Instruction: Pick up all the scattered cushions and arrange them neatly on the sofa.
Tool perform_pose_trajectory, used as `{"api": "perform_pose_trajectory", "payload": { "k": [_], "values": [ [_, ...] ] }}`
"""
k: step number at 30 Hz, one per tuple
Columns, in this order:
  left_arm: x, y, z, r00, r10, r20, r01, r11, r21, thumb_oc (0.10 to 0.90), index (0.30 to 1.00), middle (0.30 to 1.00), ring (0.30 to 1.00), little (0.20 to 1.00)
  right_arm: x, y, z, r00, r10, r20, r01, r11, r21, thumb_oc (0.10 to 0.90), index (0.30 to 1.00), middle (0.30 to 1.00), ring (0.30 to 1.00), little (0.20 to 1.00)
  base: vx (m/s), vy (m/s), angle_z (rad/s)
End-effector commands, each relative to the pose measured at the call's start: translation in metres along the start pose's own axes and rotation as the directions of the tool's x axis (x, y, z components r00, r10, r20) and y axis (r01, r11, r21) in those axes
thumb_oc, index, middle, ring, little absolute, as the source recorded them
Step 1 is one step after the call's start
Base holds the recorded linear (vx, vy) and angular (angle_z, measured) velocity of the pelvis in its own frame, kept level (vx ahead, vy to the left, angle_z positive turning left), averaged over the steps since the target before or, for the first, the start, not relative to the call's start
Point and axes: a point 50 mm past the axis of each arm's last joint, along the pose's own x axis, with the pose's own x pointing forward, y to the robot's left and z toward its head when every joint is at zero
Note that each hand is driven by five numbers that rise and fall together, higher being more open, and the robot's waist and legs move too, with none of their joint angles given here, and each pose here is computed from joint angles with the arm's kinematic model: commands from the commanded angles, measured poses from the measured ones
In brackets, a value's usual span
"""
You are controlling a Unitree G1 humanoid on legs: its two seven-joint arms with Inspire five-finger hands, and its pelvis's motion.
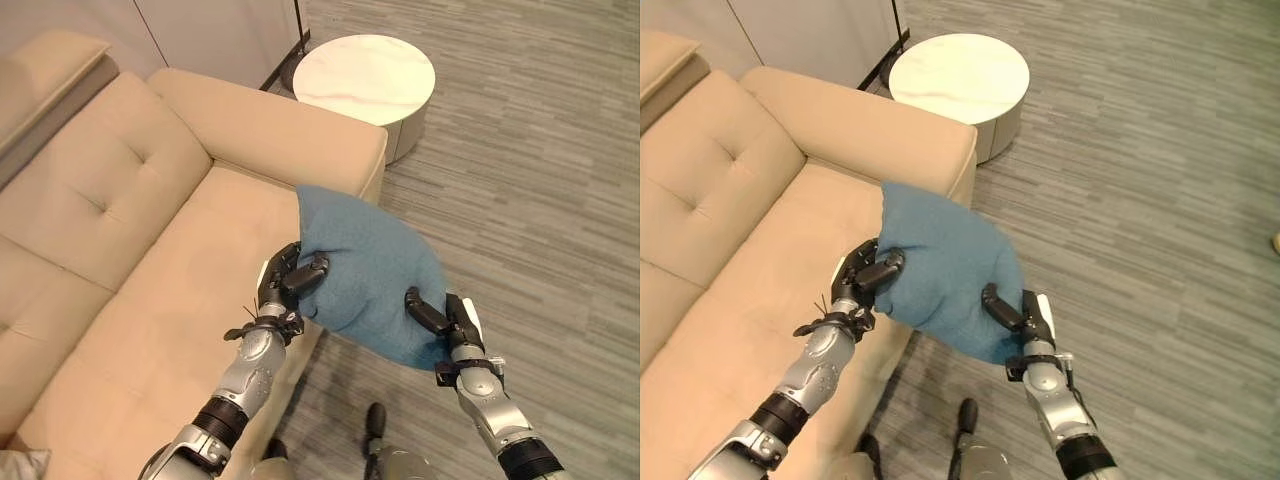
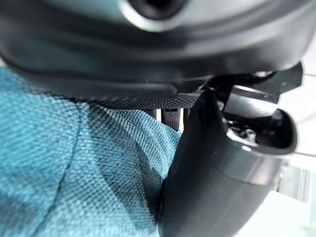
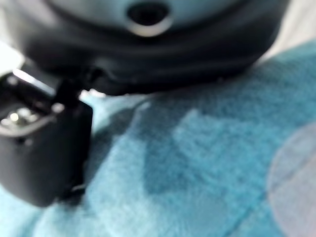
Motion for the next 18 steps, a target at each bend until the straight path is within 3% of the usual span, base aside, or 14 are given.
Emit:
{"api": "perform_pose_trajectory", "payload": {
  "k": [1,11,18],
  "values": [
    [-0.005,-0.104,0.029,0.880,-0.436,0.189,0.448,0.894,-0.020,0.400,0.300,0.300,0.300,0.300,-0.003,0.056,0.119,0.841,0.155,0.519,-0.242,0.965,0.103,0.400,0.300,0.300,0.300,0.300,0.19,-0.215,0.05],
    [-0.004,-0.098,0.037,0.884,-0.421,0.204,0.428,0.904,0.012,0.400,0.300,0.300,0.300,0.300,-0.004,0.075,0.126,0.829,0.191,0.526,-0.285,0.953,0.103,0.400,0.300,0.300,0.300,0.300,0.15,-0.055,-0.36],
    [-0.003,-0.095,0.030,0.882,-0.437,0.175,0.432,0.899,0.064,0.400,0.300,0.300,0.300,0.300,-0.006,0.069,0.118,0.842,0.194,0.504,-0.285,0.952,0.109,0.400,0.300,0.300,0.300,0.300,0.17,-0.160,0.54]
  ]
}}
